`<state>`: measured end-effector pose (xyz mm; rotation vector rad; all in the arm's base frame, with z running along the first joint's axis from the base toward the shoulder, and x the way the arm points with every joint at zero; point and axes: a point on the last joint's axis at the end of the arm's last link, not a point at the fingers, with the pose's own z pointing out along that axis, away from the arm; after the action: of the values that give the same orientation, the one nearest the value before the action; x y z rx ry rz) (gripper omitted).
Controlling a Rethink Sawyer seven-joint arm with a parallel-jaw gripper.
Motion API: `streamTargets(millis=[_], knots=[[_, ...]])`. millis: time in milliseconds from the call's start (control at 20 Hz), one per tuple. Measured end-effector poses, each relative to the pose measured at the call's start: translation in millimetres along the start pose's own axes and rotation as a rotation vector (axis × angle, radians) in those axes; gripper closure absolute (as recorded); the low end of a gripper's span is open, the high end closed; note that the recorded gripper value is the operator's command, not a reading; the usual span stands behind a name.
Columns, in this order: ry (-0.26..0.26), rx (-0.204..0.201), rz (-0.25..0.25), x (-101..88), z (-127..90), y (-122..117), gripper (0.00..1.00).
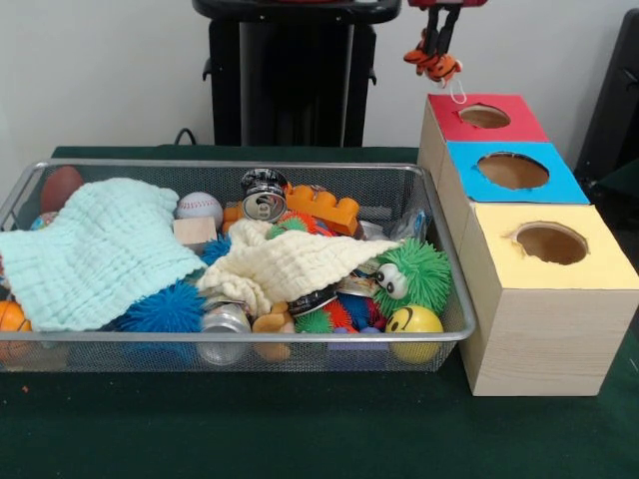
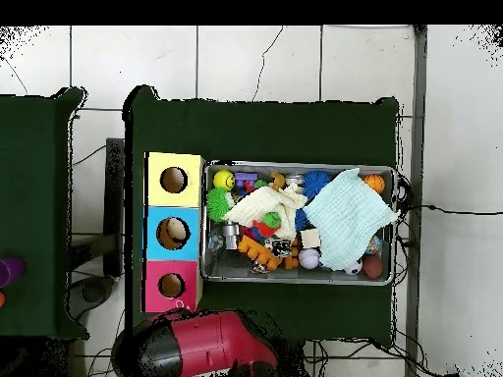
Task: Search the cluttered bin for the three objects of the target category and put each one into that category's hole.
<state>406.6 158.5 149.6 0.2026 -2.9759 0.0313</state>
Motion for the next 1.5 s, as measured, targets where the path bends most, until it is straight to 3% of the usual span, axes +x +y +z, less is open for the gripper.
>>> streamTargets(millis=[450, 750, 1050, 1500], knots=[[0.01, 0.017, 0.054, 11.2, 14.9, 18.0, 1.0], [-0.006, 0.029, 0.045, 16.7, 28.9, 32.6, 1.0], [0.009, 0.041, 0.052, 23.4, 35.8, 47.9, 1.0], [0.013, 0.041, 0.108, 20.9, 34.7, 49.3, 1.0]])
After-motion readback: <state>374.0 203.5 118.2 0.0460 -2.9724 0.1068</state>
